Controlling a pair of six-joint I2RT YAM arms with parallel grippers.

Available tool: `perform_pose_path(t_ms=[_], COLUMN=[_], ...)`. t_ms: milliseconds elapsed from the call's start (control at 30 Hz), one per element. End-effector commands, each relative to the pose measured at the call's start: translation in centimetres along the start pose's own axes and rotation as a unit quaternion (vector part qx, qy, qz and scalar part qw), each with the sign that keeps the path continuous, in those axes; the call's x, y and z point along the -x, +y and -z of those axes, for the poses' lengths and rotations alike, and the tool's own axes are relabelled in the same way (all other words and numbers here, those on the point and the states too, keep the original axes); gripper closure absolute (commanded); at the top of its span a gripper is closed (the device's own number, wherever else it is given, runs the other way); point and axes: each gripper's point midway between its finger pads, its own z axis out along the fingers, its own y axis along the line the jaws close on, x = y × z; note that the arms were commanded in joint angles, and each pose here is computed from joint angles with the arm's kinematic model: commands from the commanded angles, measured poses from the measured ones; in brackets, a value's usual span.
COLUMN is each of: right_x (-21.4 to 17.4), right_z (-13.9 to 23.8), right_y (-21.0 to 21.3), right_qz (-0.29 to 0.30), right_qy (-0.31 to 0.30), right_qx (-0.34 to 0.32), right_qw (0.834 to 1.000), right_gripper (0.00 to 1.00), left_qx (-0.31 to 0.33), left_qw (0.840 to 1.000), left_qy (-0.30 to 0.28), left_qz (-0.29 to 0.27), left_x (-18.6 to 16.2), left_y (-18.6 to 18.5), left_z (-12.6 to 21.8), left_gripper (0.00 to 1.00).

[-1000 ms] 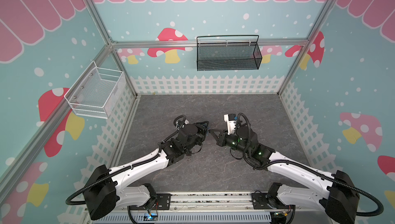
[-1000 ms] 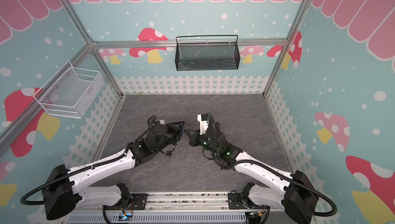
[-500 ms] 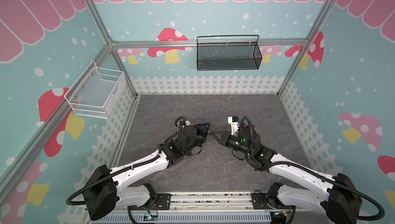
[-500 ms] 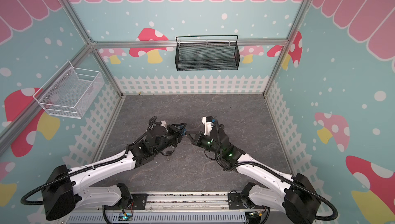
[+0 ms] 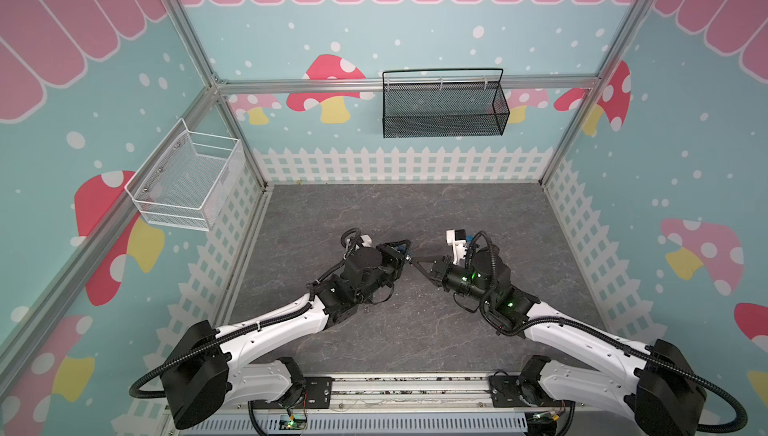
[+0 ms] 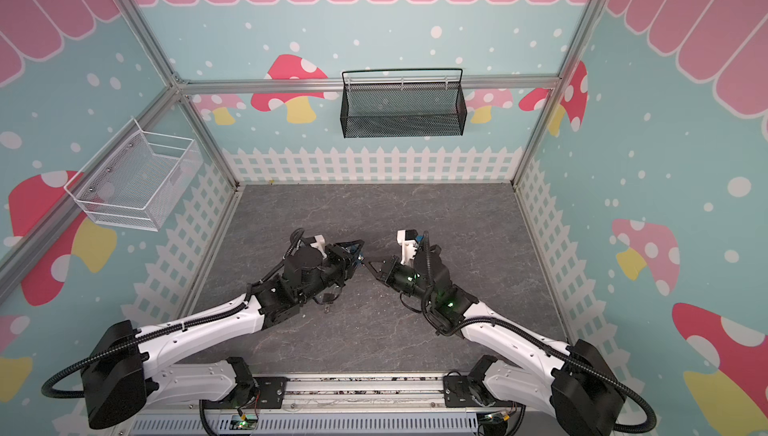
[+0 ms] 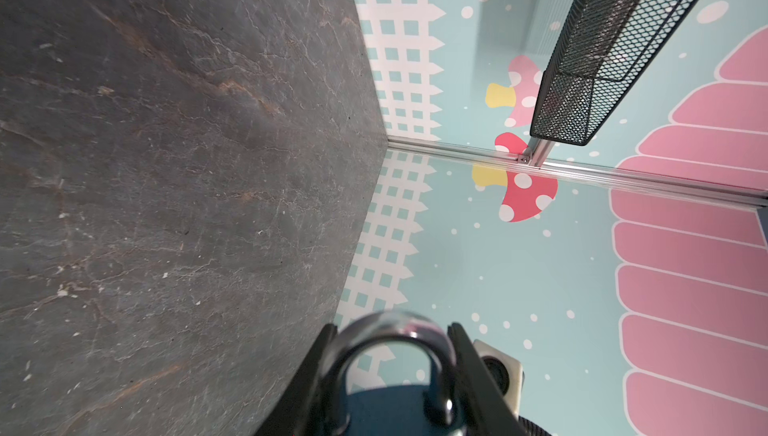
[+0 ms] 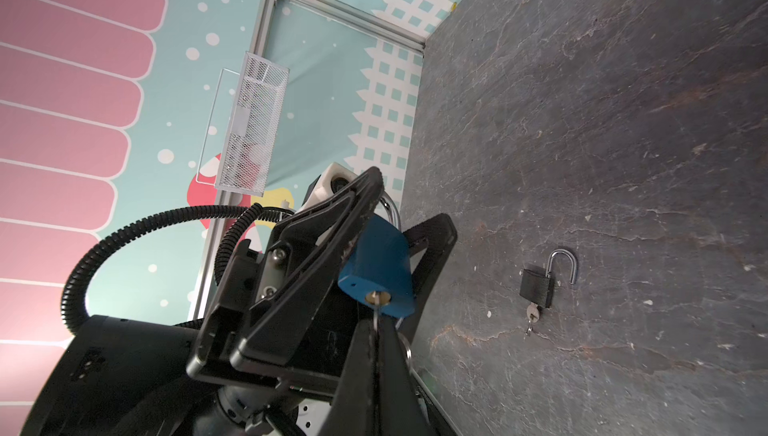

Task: Unlock with the key
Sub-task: 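Open the right gripper to release the key and draw it back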

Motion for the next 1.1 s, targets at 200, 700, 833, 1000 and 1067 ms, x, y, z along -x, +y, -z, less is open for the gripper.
perform_pose_path(t_ms=[200,700,833,1000,1067], right_x=[-0.7,-0.2,1.0,2.3,2.7], right_z=[0.8,0.1,0.9,2.1,2.5], right_y=[2.6,0.6,-1.0,-1.9,-2.3], right_qz=[-0.050,0.020,0.090,0.173,0.200], right_qy=[0.026,0.018,-0.017,-0.038,-0.030], right_qx=[0.069,0.017,-0.039,-0.093,-0.108], right_qw=[0.996,1.000,0.995,0.980,0.973], right_gripper=[1.00,0.98,0.71,0.47,0.42], left_qx=[-0.034,-0.023,-0.002,0.026,0.033], left_qw=[0.997,0.994,0.991,0.977,0.962], left_qy=[-0.069,-0.092,-0.095,-0.092,-0.087], left_qz=[-0.023,-0.053,-0.094,-0.191,-0.255], left_x=[3.4,5.2,6.2,7.2,7.1], left_y=[-0.8,-1.9,-2.5,-3.6,-4.1], left_z=[0.6,2.1,2.6,3.6,4.0], left_gripper=[1.00,1.00,1.00,1.00,1.00])
